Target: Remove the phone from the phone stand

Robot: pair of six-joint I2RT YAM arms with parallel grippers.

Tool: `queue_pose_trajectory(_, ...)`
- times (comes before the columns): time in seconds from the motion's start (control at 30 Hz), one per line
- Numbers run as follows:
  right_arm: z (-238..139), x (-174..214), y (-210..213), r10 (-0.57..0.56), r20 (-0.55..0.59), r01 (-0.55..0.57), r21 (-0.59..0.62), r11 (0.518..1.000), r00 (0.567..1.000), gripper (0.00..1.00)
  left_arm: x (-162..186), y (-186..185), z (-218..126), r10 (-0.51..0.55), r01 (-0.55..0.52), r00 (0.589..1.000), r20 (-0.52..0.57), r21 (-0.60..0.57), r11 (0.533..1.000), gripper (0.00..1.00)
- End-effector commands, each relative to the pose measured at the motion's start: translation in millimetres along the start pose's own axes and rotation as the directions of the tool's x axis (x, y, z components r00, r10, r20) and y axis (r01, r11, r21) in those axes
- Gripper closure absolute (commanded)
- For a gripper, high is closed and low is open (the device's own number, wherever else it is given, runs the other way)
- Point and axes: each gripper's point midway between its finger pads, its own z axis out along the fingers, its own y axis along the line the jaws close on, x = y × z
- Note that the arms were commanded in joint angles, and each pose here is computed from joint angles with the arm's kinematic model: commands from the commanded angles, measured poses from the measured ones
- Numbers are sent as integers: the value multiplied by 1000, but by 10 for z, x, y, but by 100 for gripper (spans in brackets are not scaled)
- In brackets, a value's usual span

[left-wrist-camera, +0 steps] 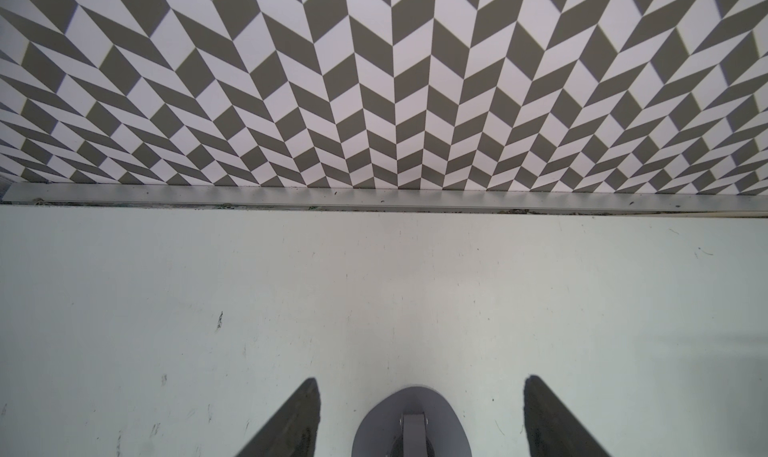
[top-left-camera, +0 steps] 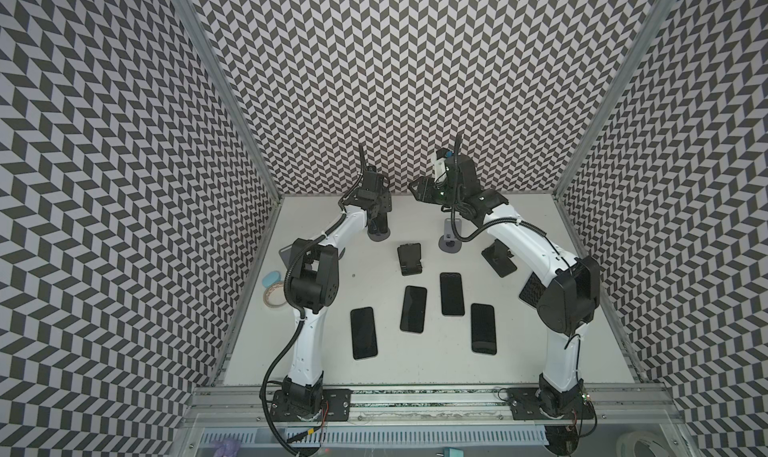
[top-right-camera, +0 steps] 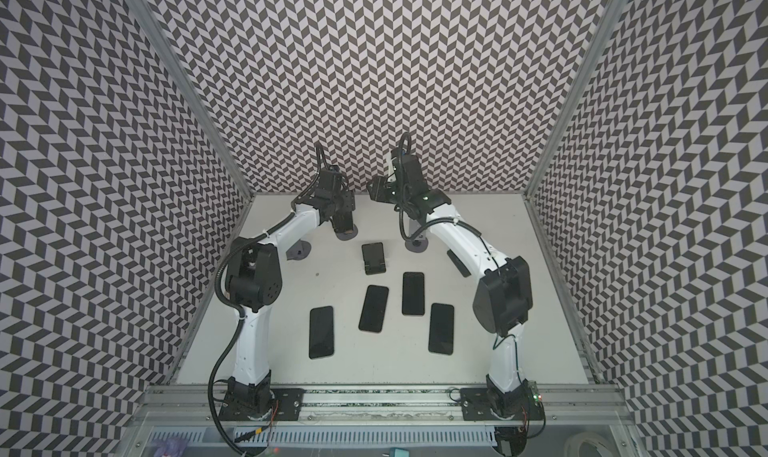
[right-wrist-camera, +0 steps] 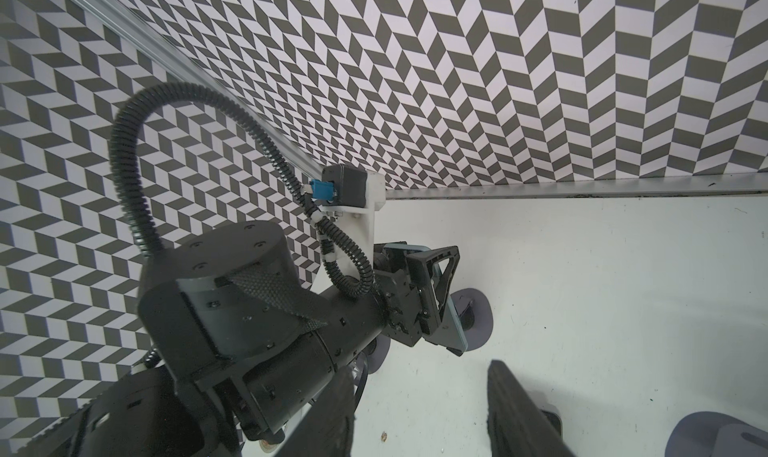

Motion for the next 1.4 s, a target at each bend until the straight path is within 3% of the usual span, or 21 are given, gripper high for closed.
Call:
queue_pose_trajectory(0.0,-191,-284,191,-14,75,18,-43,999,997,50,-244,-39,-100,-23,22,998,50,12,1000,47)
queue_pose_trajectory(0.7,-462,-329,379,4,74,3,-96,995,997,50,-621,60,-716,-41,41,993,109,4,999,48)
queue_pose_trajectory(1.13,-629,-46,656,5,-1,-5,-167,986,1000,50,-738,168,-1355,-64,67,988,139,-13,998,49)
queue_pose_trajectory(1.37,-794,153,817,-10,-17,6,-209,978,1000,50,-623,146,-1719,-70,73,988,140,-17,997,49)
